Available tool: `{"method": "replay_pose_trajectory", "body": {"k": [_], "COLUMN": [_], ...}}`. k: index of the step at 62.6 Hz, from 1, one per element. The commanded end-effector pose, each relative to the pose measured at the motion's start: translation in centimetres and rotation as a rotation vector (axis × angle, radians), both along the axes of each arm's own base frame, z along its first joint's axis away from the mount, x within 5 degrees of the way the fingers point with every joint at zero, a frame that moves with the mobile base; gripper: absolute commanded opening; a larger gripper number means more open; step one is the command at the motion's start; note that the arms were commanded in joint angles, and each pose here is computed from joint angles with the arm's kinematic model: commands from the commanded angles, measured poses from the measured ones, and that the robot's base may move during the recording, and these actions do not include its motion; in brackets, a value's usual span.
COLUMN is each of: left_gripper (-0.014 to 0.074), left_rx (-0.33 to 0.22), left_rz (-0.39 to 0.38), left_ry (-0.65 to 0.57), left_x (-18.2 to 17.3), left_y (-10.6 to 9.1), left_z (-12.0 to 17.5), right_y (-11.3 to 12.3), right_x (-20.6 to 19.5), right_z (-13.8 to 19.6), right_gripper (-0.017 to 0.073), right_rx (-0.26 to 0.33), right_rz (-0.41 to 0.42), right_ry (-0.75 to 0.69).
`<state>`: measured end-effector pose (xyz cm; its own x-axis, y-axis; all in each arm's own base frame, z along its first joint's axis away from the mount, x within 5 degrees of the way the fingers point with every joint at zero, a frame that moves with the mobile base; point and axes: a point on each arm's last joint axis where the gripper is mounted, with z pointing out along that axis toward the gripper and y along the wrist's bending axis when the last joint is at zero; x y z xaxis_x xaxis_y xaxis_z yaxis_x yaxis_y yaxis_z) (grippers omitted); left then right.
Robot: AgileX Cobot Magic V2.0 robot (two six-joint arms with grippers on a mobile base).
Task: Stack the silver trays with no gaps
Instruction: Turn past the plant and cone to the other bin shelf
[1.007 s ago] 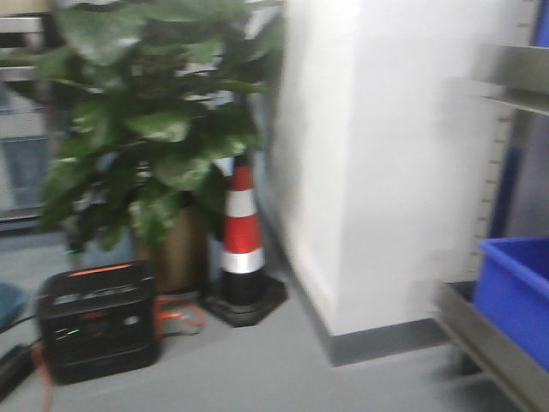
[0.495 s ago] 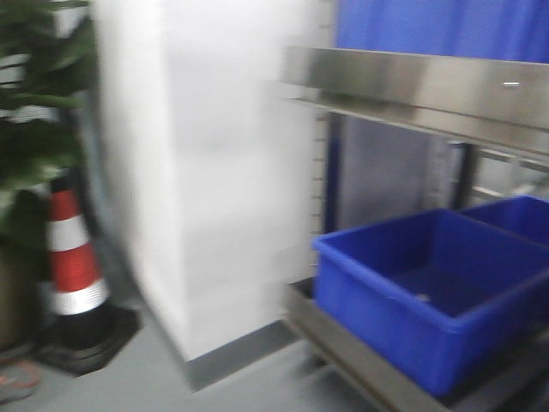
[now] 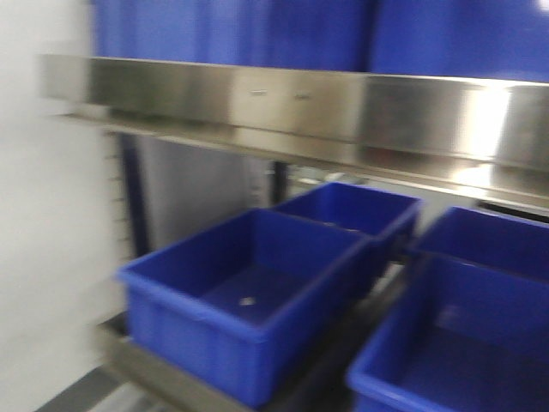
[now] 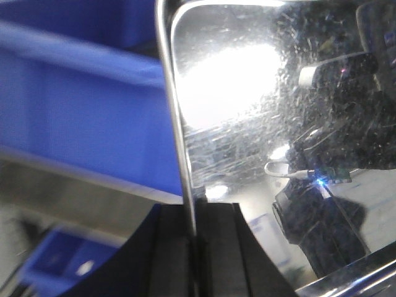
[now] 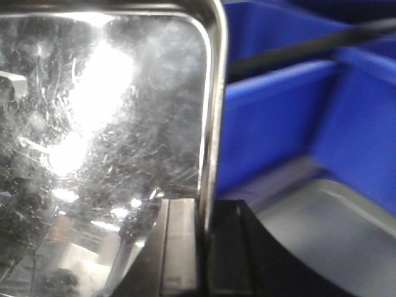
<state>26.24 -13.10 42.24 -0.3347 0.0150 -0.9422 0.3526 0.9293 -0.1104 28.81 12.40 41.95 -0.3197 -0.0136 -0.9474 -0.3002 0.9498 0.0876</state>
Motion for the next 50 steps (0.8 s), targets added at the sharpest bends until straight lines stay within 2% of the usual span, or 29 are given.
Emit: {"method": "replay_pose_trajectory", "body": {"k": [1,50], "left_gripper": [-0.0016,-0.0016], "left_rx": [-0.041,-0.041], "left_rz": [-0.026,-0.026], "left_ry": [-0.061,-0.061], "left_x": [-0.33,-0.33], "left_y": [-0.34,-0.34], "left_z": [1.01,1.01], "right_y": [0.27,0.27], "right_x": [-0.24,-0.24], "right_z": [1.13,1.13], "right_gripper": [-0.0069,-0.0069], "right_rx": [0.010,0.010], "right_rz": [0.028,0.028], "right_ry": [-0.086,-0.086]}}
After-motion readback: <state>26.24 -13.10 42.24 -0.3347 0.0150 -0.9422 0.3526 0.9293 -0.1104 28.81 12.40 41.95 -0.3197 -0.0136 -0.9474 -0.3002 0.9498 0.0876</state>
